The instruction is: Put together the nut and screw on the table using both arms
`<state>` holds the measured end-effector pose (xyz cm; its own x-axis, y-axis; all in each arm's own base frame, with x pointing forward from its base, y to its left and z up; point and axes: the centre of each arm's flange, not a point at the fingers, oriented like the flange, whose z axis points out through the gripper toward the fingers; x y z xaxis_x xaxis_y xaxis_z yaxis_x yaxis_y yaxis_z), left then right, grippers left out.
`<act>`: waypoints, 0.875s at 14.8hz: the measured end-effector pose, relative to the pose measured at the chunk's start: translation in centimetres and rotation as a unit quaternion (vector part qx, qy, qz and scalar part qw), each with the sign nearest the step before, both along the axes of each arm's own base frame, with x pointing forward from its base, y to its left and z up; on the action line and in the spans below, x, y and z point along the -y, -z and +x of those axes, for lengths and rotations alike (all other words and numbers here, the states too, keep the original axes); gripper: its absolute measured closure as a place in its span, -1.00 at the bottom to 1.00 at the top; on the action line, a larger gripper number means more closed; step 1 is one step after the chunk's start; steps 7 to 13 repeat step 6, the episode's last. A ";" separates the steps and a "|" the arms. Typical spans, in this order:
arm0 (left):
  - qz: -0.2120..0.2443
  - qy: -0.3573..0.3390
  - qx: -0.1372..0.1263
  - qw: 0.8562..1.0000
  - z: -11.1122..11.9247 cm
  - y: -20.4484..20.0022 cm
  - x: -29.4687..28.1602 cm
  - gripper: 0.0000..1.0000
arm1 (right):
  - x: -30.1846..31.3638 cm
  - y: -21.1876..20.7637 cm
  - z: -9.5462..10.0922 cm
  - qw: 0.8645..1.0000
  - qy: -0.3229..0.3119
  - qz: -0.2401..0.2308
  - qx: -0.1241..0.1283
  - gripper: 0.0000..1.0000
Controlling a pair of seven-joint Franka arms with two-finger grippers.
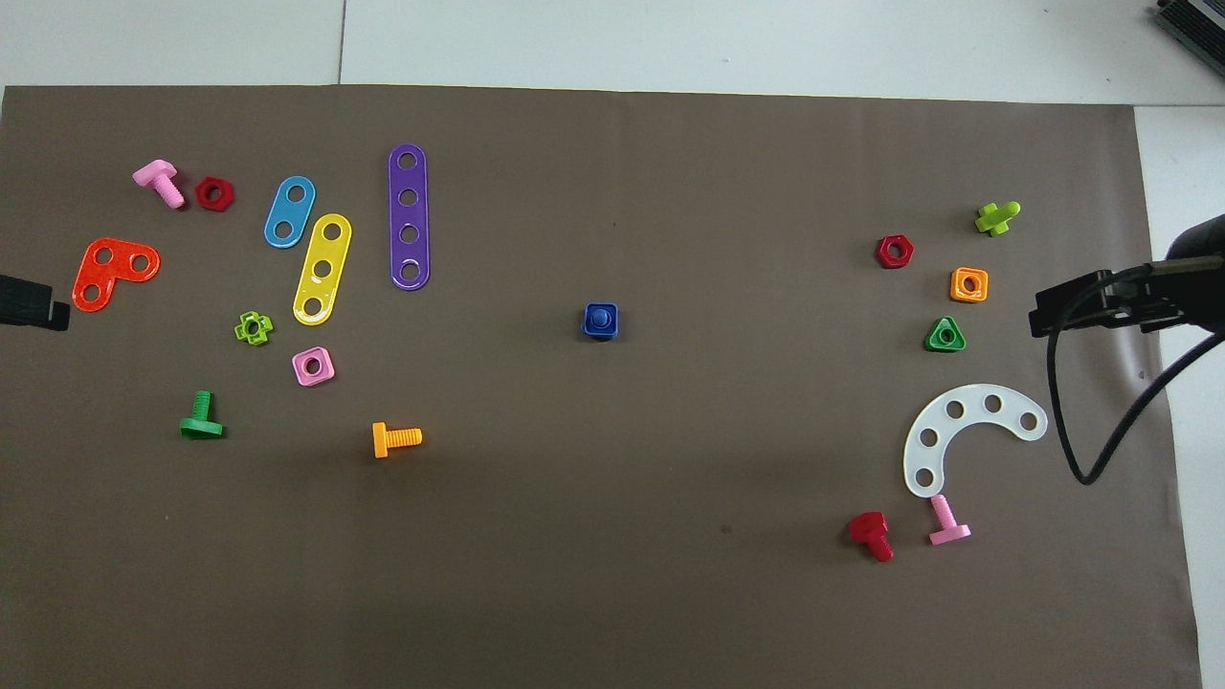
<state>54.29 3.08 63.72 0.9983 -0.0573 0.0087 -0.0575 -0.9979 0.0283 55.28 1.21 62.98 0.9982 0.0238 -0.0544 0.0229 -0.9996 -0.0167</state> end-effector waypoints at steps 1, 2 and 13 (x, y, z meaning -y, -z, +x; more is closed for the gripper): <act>0.000 0.000 0.000 1.000 0.0 0.0 0.0 -1.00 | 0.1 0.0 0.0 1.000 0.001 0.000 0.000 -1.00; 0.000 0.000 0.000 1.000 -0.1 0.0 0.1 -1.00 | 0.2 0.0 0.0 1.000 0.002 0.000 0.000 -1.00; 0.004 0.002 0.000 1.000 -0.1 -0.1 0.2 -1.00 | 0.5 0.0 0.0 1.000 0.004 0.000 0.000 -1.00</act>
